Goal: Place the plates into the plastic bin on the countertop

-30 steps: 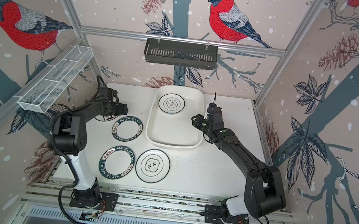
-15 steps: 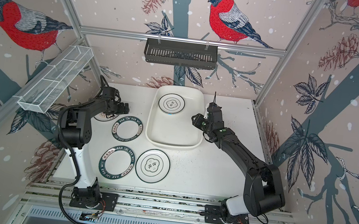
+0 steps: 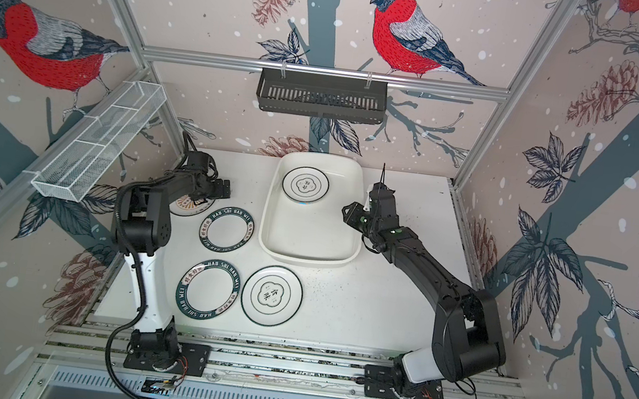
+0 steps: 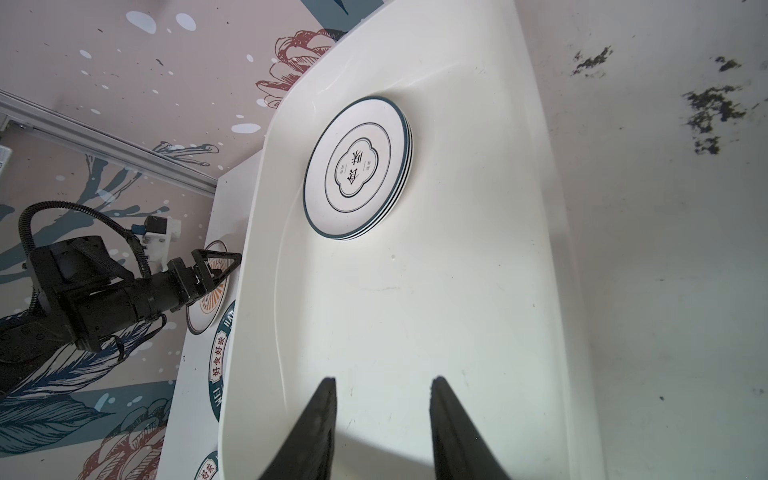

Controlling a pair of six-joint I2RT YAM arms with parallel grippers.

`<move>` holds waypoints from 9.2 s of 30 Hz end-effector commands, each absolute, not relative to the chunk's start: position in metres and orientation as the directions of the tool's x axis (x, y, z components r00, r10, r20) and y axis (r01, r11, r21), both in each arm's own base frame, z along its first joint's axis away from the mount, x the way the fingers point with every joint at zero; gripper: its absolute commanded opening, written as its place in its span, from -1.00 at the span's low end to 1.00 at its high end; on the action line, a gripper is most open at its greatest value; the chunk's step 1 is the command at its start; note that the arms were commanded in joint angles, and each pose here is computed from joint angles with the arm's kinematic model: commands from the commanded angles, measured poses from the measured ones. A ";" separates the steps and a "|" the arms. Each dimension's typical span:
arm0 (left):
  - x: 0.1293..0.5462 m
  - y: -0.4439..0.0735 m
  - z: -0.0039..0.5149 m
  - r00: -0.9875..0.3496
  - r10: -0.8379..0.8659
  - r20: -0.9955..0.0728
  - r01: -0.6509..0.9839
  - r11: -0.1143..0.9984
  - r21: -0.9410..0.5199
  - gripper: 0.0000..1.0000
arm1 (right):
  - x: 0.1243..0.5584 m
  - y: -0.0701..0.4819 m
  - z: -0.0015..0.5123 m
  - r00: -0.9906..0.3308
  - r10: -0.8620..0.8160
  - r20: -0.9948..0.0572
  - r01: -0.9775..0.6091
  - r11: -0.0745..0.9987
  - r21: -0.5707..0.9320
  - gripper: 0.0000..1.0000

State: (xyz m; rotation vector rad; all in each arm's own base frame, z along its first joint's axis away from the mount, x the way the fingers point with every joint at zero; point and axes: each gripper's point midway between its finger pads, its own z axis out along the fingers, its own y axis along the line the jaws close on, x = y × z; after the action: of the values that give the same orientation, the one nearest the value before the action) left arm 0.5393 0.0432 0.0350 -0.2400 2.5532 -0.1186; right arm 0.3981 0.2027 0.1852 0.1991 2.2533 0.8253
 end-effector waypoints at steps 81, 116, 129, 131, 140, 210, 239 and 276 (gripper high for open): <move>0.505 0.111 0.076 -0.726 -0.350 -0.592 -0.459 0.888 0.038 0.86 | 0.402 0.196 0.192 -0.716 0.380 -0.585 -0.109 0.767 0.632 -0.22; 0.525 0.117 0.029 -0.755 -0.427 -0.497 -0.401 0.901 -0.166 0.79 | 0.404 0.190 0.195 -0.713 0.379 -0.590 -0.089 0.786 0.612 -0.22; 0.537 0.082 0.028 -0.790 -0.381 -0.480 -0.248 0.915 -0.318 0.76 | 0.402 0.189 0.195 -0.712 0.386 -0.587 -0.080 0.786 0.613 -0.22; 0.540 0.077 0.030 -0.792 -0.372 -0.484 -0.221 0.914 -0.341 0.75 | 0.402 0.188 0.196 -0.711 0.387 -0.587 -0.079 0.786 0.614 -0.22; 0.550 0.058 0.035 -0.801 -0.335 -0.496 -0.113 0.899 -0.424 0.74 | 0.401 0.190 0.200 -0.709 0.390 -0.587 -0.076 0.785 0.614 -0.23; 0.531 0.067 -0.011 -0.777 -0.580 -0.243 -0.258 0.646 -0.718 -0.31 | 0.400 0.206 0.186 -0.725 0.388 -0.569 -0.073 0.778 0.624 -0.28; 0.538 0.066 0.021 -0.758 -0.595 -0.269 -0.221 0.621 -0.752 -0.98 | 0.405 0.209 0.186 -0.726 0.382 -0.572 -0.083 0.777 0.624 -0.29; 0.552 0.066 0.092 -0.694 -0.651 -0.307 -0.152 0.549 -0.822 -1.00 | 0.409 0.215 0.190 -0.728 0.374 -0.574 -0.097 0.773 0.627 -0.29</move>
State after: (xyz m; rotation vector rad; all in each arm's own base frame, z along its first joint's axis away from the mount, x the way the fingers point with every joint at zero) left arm 0.5459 0.0699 0.0697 -0.6876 2.2512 -1.0187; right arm 0.4049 0.2130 0.1809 0.2221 2.2767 0.8291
